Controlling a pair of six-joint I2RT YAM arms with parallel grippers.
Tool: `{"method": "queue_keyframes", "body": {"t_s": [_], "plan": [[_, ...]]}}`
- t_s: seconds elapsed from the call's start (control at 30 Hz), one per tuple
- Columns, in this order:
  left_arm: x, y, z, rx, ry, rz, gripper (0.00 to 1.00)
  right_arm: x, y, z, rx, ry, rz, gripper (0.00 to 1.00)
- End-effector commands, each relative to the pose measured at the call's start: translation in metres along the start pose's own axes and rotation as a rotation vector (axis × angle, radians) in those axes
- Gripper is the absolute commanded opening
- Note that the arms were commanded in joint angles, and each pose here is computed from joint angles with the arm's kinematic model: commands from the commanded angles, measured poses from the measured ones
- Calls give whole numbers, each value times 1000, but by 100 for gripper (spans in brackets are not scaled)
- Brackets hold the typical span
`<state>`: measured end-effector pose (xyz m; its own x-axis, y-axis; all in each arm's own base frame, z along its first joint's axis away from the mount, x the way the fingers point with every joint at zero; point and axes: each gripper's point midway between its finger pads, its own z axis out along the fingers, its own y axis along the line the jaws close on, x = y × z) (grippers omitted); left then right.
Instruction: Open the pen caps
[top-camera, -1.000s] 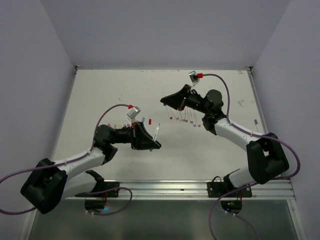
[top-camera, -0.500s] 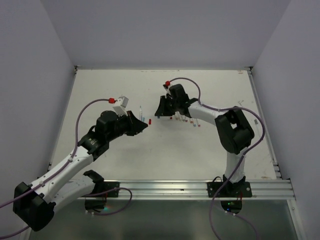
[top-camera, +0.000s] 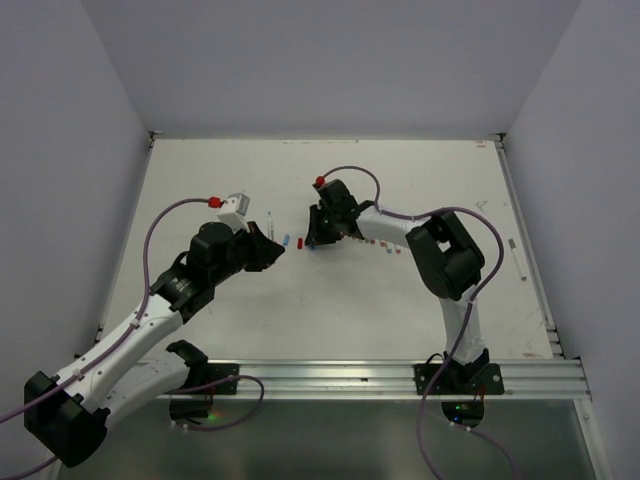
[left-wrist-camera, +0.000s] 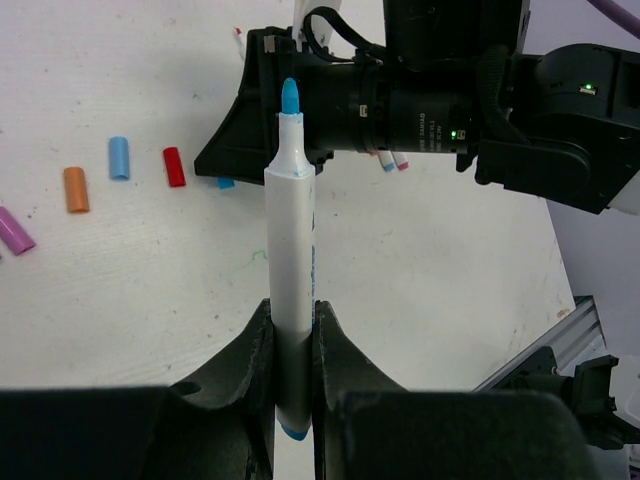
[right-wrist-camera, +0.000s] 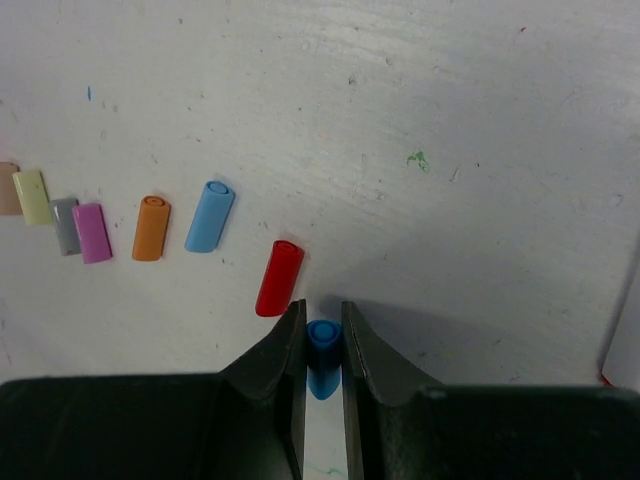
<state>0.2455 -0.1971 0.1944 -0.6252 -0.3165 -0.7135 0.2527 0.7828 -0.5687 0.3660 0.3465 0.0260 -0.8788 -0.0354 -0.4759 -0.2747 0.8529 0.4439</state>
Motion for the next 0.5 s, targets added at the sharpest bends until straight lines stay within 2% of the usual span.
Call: {"method": "queue_keyframes", "body": {"t_s": [0.0,0.13,0.47], "plan": [[-11,-7,-2,24,-31,13,0,-7,-6,7,59,-17,-7,1],[-11,-8,-4,29,-31,14,0,-4,-6,16,75,-13,-3,1],[-9,-10,-3,46,-20,8,0,-5,28,38,19,-17,-8,1]]}}
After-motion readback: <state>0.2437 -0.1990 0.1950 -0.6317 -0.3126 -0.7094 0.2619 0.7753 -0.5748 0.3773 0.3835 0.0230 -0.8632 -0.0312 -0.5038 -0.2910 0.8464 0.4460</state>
